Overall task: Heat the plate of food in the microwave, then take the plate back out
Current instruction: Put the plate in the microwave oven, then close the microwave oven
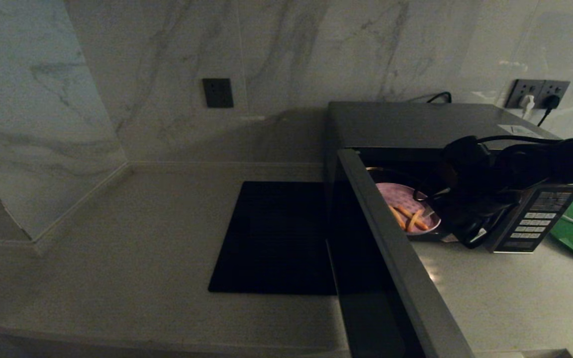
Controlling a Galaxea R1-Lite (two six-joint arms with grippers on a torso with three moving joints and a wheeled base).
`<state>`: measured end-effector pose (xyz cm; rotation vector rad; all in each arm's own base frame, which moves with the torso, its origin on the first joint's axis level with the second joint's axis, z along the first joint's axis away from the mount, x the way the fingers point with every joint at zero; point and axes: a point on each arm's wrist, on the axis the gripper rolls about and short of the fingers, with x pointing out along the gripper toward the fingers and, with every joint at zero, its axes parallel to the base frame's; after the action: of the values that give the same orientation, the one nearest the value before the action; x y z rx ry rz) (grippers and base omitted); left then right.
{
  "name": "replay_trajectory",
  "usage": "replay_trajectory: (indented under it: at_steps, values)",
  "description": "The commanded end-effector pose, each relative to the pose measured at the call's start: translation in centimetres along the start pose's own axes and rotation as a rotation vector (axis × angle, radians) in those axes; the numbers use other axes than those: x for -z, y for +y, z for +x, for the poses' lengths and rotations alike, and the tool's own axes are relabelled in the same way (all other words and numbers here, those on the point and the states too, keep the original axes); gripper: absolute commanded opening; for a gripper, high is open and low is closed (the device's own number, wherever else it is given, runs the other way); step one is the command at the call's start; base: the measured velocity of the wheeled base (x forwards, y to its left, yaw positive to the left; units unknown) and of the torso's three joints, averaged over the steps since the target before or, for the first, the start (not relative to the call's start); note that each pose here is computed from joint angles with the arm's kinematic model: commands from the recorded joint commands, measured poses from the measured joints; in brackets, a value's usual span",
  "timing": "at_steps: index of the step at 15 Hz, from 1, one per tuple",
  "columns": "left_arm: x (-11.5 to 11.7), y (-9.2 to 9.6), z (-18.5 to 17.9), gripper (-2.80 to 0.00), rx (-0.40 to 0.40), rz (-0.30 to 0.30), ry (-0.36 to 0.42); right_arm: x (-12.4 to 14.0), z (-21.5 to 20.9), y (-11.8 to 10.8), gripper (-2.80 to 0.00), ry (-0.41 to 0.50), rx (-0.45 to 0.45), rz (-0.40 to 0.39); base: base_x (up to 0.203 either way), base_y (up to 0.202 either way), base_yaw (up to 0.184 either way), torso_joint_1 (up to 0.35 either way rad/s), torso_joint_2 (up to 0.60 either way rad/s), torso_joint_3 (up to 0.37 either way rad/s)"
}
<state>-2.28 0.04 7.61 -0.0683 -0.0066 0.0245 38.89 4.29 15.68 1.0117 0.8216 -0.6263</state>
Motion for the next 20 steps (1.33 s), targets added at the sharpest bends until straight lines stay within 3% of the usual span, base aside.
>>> replay_trajectory:
  at_steps: [1,5,6,13,16,20]
  values:
    - [0.0,0.0,0.0,-2.8,0.0,-0.001,0.0,-0.3,-0.8,0.0,0.0,-0.008,-0.014,0.013,0.0,0.0,0.0,0.0,0.0,0.0]
    - [0.0,0.0,0.0,-2.8,0.0,-0.001,0.0,-0.8,-2.8,-0.3,0.0,-0.017,-0.04,0.025,0.0,0.0,0.0,0.0,0.0,0.0]
    - [0.0,0.0,0.0,-2.8,0.0,-0.001,0.0,-0.7,-3.2,-0.6,-2.8,-0.017,-0.039,0.025,0.0,0.0,0.0,0.0,0.0,0.0]
    - [0.0,0.0,0.0,-2.8,0.0,-0.001,0.0,0.0,-6.6,-4.1,-2.8,-0.027,-0.01,0.007,0.0,0.0,0.0,0.0,0.0,0.0]
    - [0.0,0.0,0.0,-2.8,0.0,-0.001,0.0,0.3,-10.3,-7.2,-2.8,-0.088,-0.01,-0.074,0.0,0.0,0.0,0.0,0.0,0.0]
    - [0.0,0.0,0.0,-2.8,0.0,-0.001,0.0,0.6,-18.4,-11.9,-2.8,-0.18,-0.039,-0.186,0.0,0.0,0.0,0.0,0.0,0.0]
